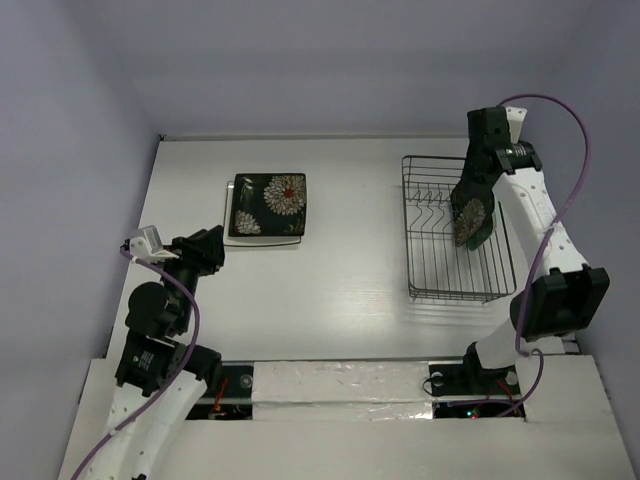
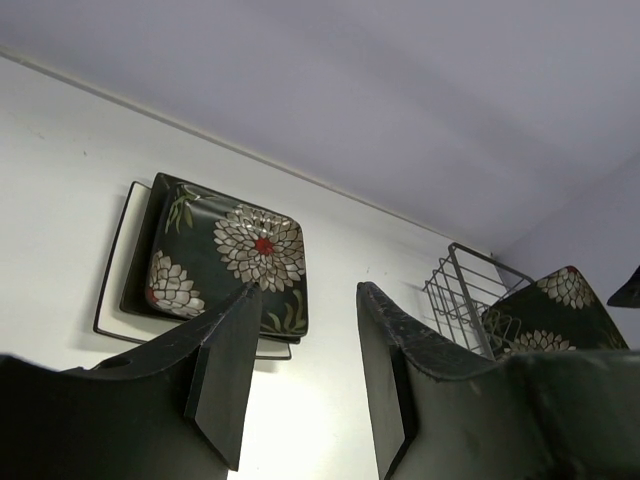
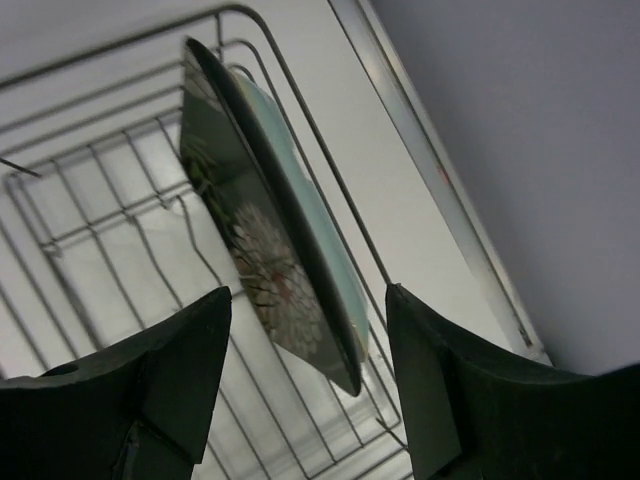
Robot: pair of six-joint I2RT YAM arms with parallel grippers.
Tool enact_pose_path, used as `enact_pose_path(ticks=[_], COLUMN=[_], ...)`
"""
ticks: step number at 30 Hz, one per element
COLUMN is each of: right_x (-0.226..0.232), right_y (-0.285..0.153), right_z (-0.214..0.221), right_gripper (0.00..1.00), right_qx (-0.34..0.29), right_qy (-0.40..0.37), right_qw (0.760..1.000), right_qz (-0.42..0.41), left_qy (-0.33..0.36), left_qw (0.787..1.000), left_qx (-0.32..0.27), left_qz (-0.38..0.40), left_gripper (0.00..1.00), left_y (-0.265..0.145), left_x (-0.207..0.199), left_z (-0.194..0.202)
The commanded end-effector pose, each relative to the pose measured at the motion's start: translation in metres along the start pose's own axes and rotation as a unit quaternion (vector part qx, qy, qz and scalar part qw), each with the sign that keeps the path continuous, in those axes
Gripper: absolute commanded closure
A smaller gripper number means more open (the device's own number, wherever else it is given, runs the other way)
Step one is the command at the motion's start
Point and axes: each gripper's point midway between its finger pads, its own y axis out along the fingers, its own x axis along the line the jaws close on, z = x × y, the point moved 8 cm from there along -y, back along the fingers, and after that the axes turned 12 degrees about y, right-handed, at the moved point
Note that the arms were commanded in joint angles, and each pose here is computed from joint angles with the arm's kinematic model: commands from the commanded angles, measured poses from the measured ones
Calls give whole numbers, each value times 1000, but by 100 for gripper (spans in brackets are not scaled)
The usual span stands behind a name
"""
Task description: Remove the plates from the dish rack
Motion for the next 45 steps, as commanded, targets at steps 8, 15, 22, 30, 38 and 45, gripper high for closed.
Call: enact_pose_path(ticks=[8, 15, 22, 30, 38, 45], right_x=[-7, -8, -10, -10, 4, 6], right_y=[38, 37, 41, 26, -13, -51], right_z=[25, 11, 17, 2, -18, -43], right_gripper=[41, 53, 90, 100, 100, 100], right_qx=[89, 61, 66, 40, -15, -87], right_qy=[-109, -113, -124, -120, -129, -111], right_qw=[988, 989, 987, 988, 990, 987], right_qz=[63, 73, 84, 86, 59, 73], left_qy=[-1, -1, -1, -1, 0, -1], left_qw=[1000, 1000, 1000, 1000, 1000, 1000], left_qx=[-22, -21, -19, -17, -15, -13], left_qz=[12, 11, 11, 10, 9, 9], left_gripper=[60, 60, 60, 59, 59, 59], left_y=[0, 0, 2, 3, 4, 5], left_x=[-3, -2, -2, -3, -3, -3], left_z=[-5, -5, -4, -3, -2, -1])
